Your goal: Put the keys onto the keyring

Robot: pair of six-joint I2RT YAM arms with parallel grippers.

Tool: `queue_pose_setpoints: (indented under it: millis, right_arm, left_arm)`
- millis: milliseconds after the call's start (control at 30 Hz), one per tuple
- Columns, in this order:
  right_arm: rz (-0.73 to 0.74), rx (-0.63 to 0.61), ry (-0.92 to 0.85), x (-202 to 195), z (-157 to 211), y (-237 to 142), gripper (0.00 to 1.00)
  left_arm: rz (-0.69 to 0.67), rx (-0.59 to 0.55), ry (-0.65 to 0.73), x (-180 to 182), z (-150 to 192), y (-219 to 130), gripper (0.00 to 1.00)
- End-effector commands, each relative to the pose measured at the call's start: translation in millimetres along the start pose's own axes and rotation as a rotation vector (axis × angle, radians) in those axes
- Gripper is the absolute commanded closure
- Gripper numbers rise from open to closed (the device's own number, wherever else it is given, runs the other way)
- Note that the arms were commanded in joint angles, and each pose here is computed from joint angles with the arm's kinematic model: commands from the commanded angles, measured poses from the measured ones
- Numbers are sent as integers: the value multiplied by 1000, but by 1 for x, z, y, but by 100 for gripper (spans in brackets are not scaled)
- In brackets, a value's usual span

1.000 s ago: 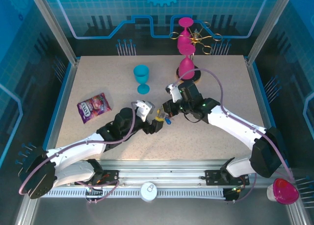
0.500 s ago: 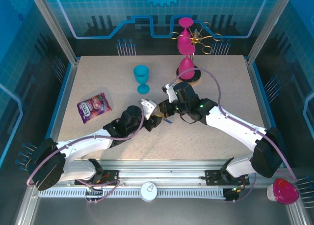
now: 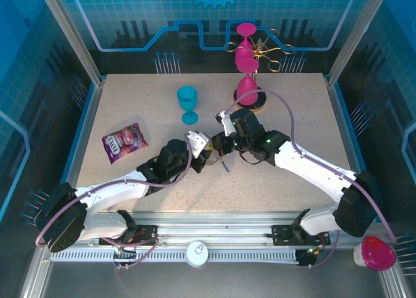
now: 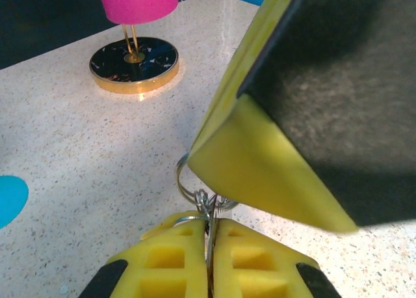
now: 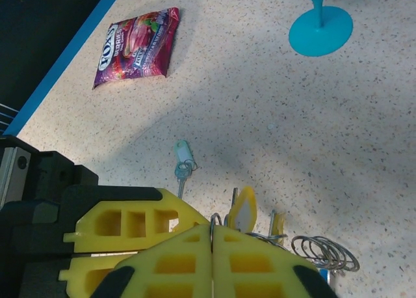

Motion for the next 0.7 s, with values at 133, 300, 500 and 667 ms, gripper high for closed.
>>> queue_pose_setpoints:
  millis: [133,300,500,667]
  right_arm:
    - [-3,-159,-105,0,-31,-61,46]
    - [75,-271,-290,-28,-29,-93,49]
    - [22,-392,-724,-24,-7,-97,57]
    - [-126,-429,-1042,-2,11,-97,65]
  left_arm:
    - [75,-163,-17,13,-23,-19,100]
    - [177,-244,-28,23,-35,-37,100]
    - [296,-321,-43,27,-47,-57,100]
    - [385,-321,-36,24,-47,-62,100]
Point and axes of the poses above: each hand's point on the last joint's axis, 136 mm out from that joint toward the fingers, its own y axis out along the fingers, its own x axis along the line the jaws close on, z = x × y, the point moved 4 cm from there along -y, back along the fingers, and after that the axes turned 7 degrees about y, right-handed, at the moved point
